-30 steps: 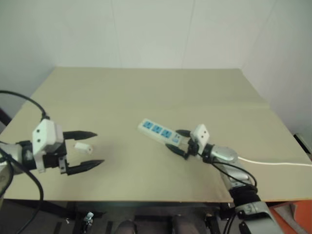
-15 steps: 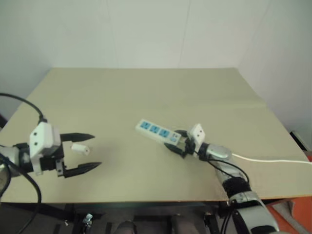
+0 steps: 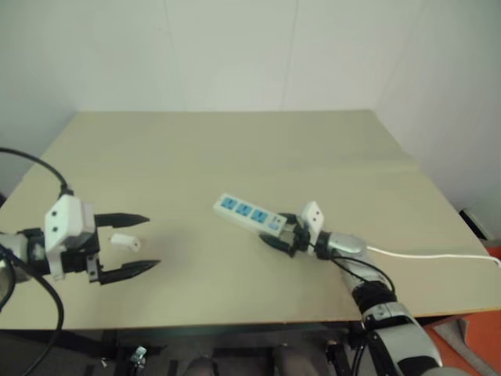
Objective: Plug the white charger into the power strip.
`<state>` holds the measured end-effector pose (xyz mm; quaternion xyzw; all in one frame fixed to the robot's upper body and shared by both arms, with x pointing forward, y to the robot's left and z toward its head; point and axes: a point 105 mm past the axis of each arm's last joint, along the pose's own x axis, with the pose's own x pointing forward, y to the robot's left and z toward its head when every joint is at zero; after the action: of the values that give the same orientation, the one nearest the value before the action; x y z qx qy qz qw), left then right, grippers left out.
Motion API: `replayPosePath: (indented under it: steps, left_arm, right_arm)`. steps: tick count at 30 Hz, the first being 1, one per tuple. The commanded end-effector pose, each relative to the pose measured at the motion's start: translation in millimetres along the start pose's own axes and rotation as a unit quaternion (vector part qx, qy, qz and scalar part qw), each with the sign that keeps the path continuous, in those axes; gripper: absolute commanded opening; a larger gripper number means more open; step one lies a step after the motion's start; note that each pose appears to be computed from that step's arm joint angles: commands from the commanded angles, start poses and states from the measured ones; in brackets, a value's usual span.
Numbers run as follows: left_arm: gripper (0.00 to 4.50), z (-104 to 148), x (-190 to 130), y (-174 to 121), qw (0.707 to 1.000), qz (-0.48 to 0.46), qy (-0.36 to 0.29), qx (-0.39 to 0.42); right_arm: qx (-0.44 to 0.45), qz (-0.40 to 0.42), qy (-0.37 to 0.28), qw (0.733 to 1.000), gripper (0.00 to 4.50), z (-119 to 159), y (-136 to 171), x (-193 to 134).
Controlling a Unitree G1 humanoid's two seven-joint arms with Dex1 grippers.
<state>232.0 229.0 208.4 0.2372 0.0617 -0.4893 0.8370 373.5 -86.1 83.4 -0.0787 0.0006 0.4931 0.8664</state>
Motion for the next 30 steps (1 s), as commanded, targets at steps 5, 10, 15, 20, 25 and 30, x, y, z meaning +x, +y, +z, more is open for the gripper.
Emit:
replayPosePath:
  steps: [5,10,15,20,25,30]
  left_arm:
    - [4.5,10.8,-7.4,5.3,0.999,0.012,0.0,0.031]
    - [4.5,12.7,-6.9,8.5,0.999,-0.007,0.005,0.044]
    - [4.5,13.6,-12.4,21.9,0.998,-0.018,0.027,0.063]
    - [4.5,6.8,-20.8,45.4,0.984,-0.039,0.123,0.122]
    - [4.5,0.6,-23.4,69.9,0.956,-0.077,0.225,0.173]
    - [4.5,-22.1,-22.4,81.1,0.908,-0.151,0.334,0.204]
  right_arm:
    - [0.02,0.022,0.016,0.999,3.43,-15.1,11.7,5.7]
    - [0.014,0.031,-0.014,0.999,3.43,-0.1,12.3,12.6]
    - [-0.008,0.118,-0.037,0.992,3.43,17.1,36.0,12.1]
    - [-0.024,0.181,-0.033,0.983,3.43,24.0,52.8,6.2]
    - [-0.029,0.221,-0.027,0.974,3.43,27.9,62.9,4.0]
    - [-0.026,0.247,-0.026,0.968,3.43,25.8,79.3,5.0]
